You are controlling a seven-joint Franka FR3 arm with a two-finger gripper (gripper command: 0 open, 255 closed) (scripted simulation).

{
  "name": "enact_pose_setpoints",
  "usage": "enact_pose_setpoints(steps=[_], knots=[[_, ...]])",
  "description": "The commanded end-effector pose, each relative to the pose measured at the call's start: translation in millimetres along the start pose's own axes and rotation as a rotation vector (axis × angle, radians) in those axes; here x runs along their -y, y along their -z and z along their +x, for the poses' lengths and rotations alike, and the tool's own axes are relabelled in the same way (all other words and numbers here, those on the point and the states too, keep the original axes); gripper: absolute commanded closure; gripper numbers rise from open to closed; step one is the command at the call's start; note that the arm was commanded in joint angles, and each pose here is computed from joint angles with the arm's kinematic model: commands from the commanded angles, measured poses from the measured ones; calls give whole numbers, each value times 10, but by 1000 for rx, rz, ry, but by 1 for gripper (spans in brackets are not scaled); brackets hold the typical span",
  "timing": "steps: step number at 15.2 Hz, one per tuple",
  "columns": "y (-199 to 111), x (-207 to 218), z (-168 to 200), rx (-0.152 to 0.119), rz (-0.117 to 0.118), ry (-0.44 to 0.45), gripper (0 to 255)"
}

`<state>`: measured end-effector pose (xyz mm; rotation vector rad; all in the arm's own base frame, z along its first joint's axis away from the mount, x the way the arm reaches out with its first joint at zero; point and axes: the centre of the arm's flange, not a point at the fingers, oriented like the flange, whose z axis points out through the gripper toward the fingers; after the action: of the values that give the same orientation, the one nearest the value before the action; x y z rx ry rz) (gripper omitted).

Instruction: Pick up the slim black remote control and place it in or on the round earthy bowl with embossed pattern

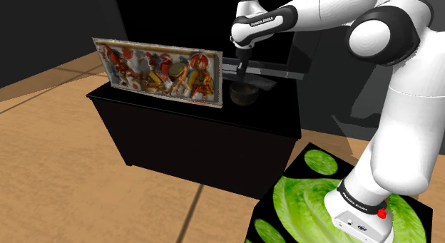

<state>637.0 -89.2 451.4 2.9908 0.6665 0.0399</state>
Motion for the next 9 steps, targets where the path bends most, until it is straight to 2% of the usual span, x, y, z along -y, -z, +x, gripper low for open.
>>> enact_pose_setpoints(steps=[1, 5, 9], knots=[[-104, 7, 5, -1, 0, 0, 255], [-315, 24, 4, -1, 0, 0, 255], [-336, 26, 3, -1, 0, 0, 255]])
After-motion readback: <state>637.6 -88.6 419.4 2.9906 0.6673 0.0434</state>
